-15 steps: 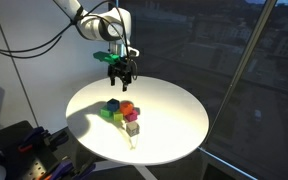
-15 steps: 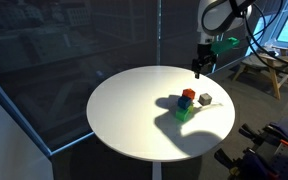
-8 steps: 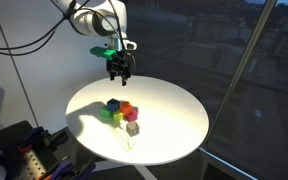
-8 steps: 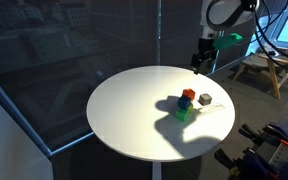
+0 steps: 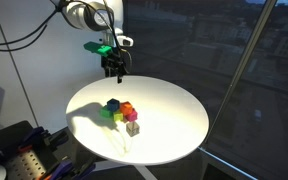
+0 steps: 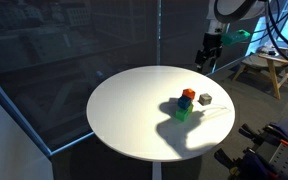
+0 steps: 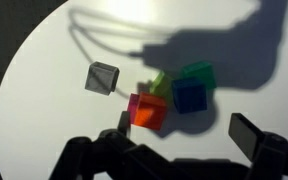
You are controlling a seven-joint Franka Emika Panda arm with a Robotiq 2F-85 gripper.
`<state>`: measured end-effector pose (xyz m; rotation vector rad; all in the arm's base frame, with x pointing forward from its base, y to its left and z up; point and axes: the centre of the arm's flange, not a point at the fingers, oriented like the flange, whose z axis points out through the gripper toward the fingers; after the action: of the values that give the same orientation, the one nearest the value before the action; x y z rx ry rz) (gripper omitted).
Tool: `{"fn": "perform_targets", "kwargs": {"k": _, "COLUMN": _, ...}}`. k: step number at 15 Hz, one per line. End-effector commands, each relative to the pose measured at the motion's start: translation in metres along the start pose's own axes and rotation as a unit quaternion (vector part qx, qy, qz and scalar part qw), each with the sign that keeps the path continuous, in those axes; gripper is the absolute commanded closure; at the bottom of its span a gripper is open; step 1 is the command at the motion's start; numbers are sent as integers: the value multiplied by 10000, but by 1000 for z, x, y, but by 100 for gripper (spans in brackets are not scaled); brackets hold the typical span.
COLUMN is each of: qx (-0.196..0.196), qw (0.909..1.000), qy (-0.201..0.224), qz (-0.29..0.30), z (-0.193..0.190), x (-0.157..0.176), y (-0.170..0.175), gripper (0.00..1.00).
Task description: Remove the gray block from the stack and place it on the table
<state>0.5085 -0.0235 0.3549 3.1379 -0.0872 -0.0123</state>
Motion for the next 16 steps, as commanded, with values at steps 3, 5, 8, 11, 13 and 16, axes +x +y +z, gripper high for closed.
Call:
{"fn": "perform_targets", "kwargs": {"k": 3, "qx": 73, "qw": 9998, "qy": -150, "qz": -99, "z": -14, "x": -26, "y": 3, "gripper": 0}}
{"fn": "perform_targets", "kwargs": {"k": 5, "qx": 53, "qw": 9996, "qy": -250, "qz": -79, "z": -15, "x": -31, "y": 3, "gripper": 0}}
{"fn": "perform_targets", "kwargs": {"k": 8, "qx": 50, "qw": 9992, "qy": -391, "qz": -100, "z": -16, "x": -36, "y": 3, "gripper": 0}}
{"fn": "perform_targets", "kwargs": {"k": 11, "qx": 45, "qw": 9991, "qy": -413, "qz": -48, "z": -8, "x": -28, "y": 0, "gripper": 0}}
{"fn": "perform_targets", "kwargs": {"k": 13, "qx": 46, "qw": 9990, "qy": -432, "qz": -48, "z": -9, "x": -29, "y": 0, "gripper": 0}}
{"fn": "perform_targets", "kwargs": {"k": 16, "qx": 46, "qw": 9990, "qy": -435, "qz": -48, "z": -9, "x": -30, "y": 0, "gripper": 0}}
